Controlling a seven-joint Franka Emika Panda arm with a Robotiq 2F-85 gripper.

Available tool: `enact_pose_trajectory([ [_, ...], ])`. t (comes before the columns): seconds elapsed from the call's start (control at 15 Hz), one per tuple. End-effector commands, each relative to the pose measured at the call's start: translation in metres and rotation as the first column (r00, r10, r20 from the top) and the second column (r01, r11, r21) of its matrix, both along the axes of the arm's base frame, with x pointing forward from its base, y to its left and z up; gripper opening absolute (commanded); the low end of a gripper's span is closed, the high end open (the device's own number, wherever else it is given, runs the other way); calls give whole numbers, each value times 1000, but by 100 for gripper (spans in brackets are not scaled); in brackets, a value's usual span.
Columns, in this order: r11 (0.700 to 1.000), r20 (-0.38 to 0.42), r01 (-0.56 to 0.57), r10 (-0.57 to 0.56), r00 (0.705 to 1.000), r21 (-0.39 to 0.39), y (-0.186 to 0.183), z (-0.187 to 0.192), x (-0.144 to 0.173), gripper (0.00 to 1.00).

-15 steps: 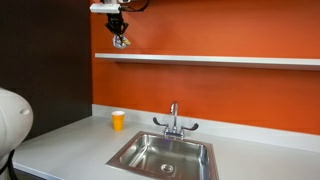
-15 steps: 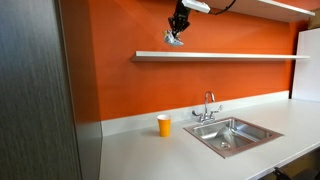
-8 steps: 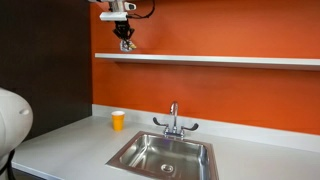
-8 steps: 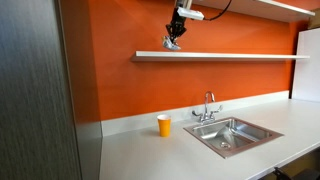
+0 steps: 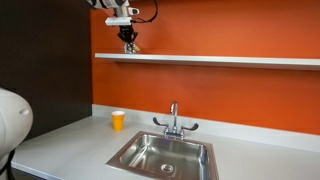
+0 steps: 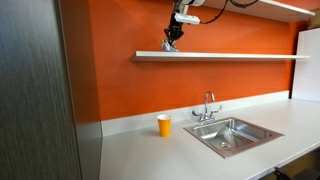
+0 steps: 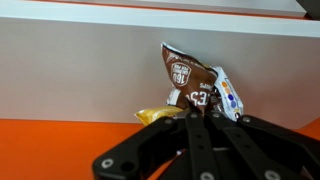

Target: Put the packet on the bottom shelf.

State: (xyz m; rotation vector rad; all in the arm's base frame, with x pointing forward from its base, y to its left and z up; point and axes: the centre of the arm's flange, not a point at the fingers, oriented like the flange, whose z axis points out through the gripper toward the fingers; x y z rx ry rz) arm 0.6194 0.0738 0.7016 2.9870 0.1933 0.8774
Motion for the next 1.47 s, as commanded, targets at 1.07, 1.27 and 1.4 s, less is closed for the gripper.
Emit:
enact_pose_trajectory([
  [1.07, 999, 42, 20, -18, 999, -40, 2, 12, 12, 100],
  [1.27, 999, 51, 31, -29, 998, -43, -6, 14, 4, 100],
  [1.4, 998, 57, 36, -34, 998, -43, -10, 18, -1, 100],
])
